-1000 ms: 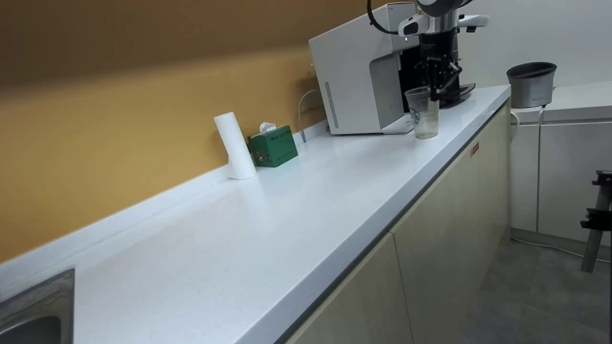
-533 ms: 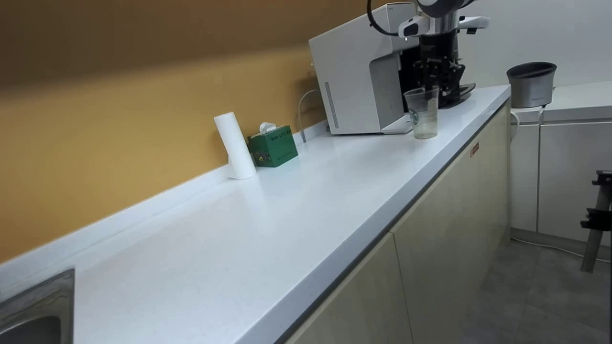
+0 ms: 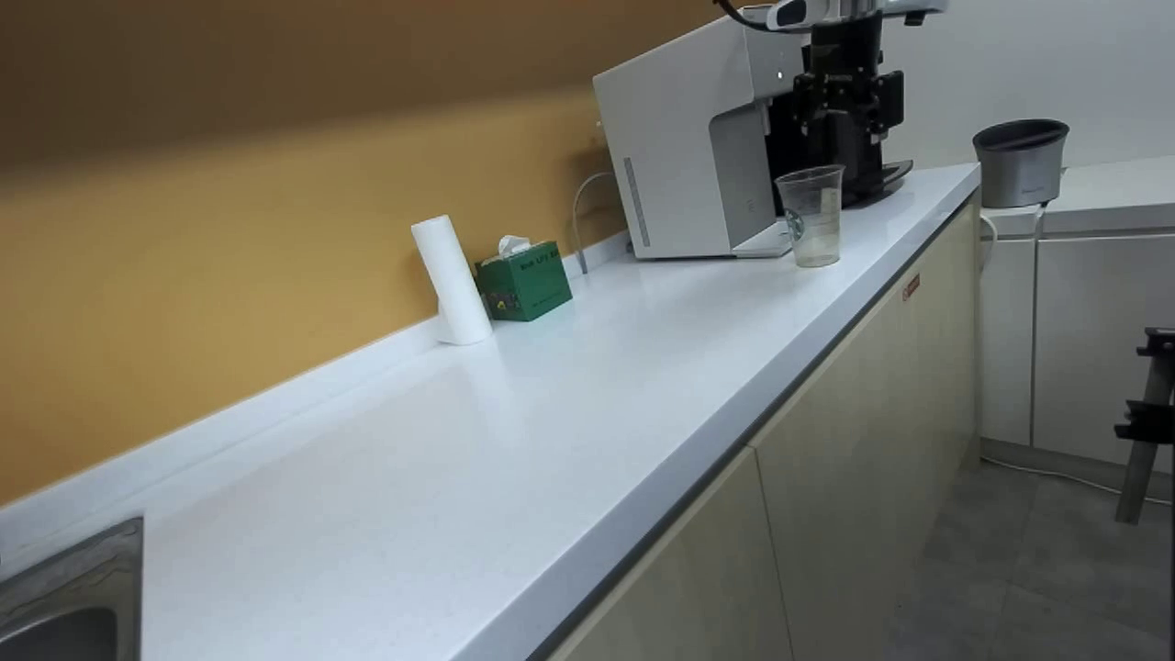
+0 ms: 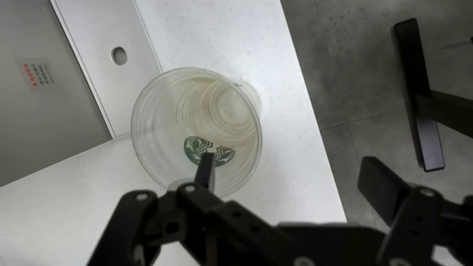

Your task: Remove the plastic cup from the drip tray and put it on the counter

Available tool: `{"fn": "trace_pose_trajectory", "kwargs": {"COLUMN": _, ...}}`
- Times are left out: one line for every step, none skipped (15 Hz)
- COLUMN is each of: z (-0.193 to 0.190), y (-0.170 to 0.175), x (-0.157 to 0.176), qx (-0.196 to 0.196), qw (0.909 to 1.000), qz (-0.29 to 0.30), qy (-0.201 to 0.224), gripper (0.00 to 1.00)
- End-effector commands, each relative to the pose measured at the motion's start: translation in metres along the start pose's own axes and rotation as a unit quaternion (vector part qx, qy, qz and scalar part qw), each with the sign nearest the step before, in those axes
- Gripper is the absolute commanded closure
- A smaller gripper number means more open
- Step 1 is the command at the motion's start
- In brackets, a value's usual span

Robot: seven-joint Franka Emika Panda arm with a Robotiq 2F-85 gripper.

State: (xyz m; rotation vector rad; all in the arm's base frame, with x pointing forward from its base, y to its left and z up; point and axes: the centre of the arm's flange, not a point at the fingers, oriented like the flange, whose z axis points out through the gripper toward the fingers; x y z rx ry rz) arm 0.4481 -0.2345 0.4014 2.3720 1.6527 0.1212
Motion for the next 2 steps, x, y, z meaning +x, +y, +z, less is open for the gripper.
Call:
{"fn": "trace_pose_trajectory", "kwargs": {"z": -0.0277, "y": 0.0026, "x": 0.0002, "qx": 0.013, "qw": 0.9999, "qz": 0.000, "qy": 0.005, "gripper": 0.00}}
{"fn": "trace_pose_trajectory", "kwargs": {"z": -0.0297, "y": 0.0026, "x": -0.0005, "qx": 0.020, "qw": 0.9998, "qz": 0.001, "qy": 0.007, "gripper": 0.00}}
